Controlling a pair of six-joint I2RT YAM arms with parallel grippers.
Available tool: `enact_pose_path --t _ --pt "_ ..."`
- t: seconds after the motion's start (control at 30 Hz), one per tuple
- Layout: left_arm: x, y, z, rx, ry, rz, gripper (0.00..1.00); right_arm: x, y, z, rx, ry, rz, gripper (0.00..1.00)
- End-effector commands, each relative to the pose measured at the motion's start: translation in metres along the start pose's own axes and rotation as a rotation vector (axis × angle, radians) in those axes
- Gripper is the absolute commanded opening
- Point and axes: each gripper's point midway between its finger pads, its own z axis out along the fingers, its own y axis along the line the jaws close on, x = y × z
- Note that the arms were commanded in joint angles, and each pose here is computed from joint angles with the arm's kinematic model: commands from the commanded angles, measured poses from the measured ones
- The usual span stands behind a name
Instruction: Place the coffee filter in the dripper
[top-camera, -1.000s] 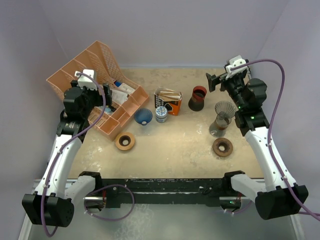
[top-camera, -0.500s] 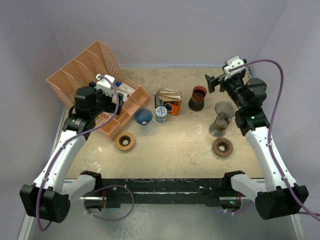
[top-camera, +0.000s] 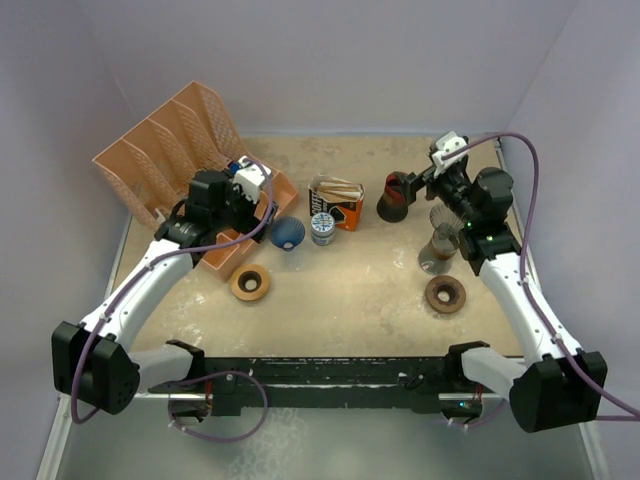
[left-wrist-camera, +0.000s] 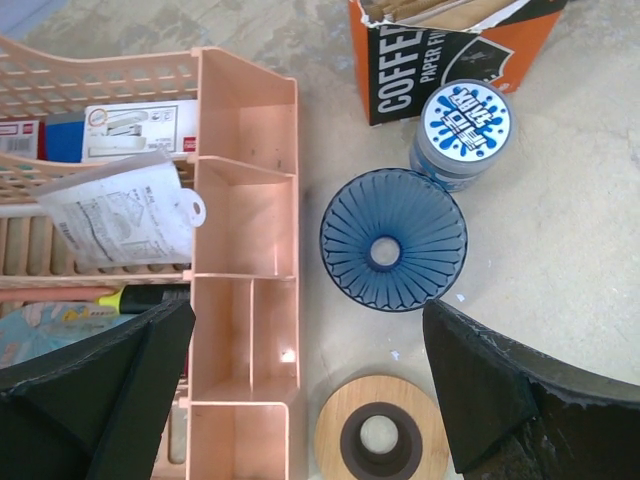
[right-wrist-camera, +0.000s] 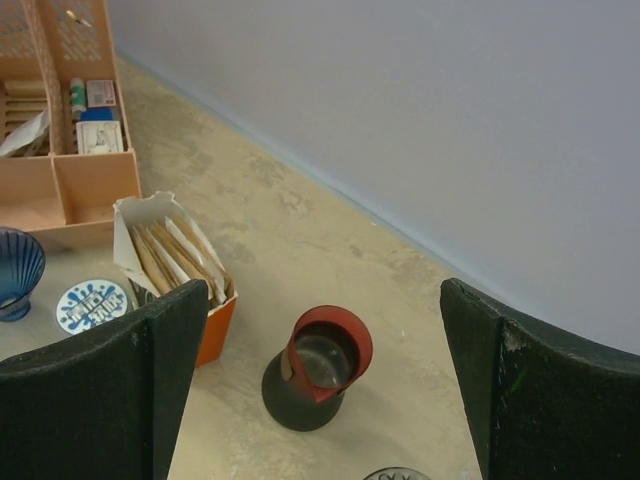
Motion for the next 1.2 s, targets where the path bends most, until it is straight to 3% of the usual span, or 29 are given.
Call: enact_pose_path --t 0.0,0.33,0.7,1.17 --pt "-0.032 -0.008 -0.002 0.040 -0.089 0.016 0.98 -0.016 0.004 0.005 -0.033 -0.059 -0.029 1.00" --pt "-0.030 -0.010 -0.005 0.029 -0.132 -0.003 0.97 0.015 -0.018 0.008 0.049 0.119 -0.069 1.00" --pt "-0.031 -0.006 -0.008 0.011 -0.130 0.011 0.94 0.067 -0.048 0.039 0.174 0.337 0.038 0.95" --pt "-0.035 -0.007 -0.011 0.014 -0.134 0.012 0.92 0.144 -0.060 0.068 0.058 0.557 0.148 0.70"
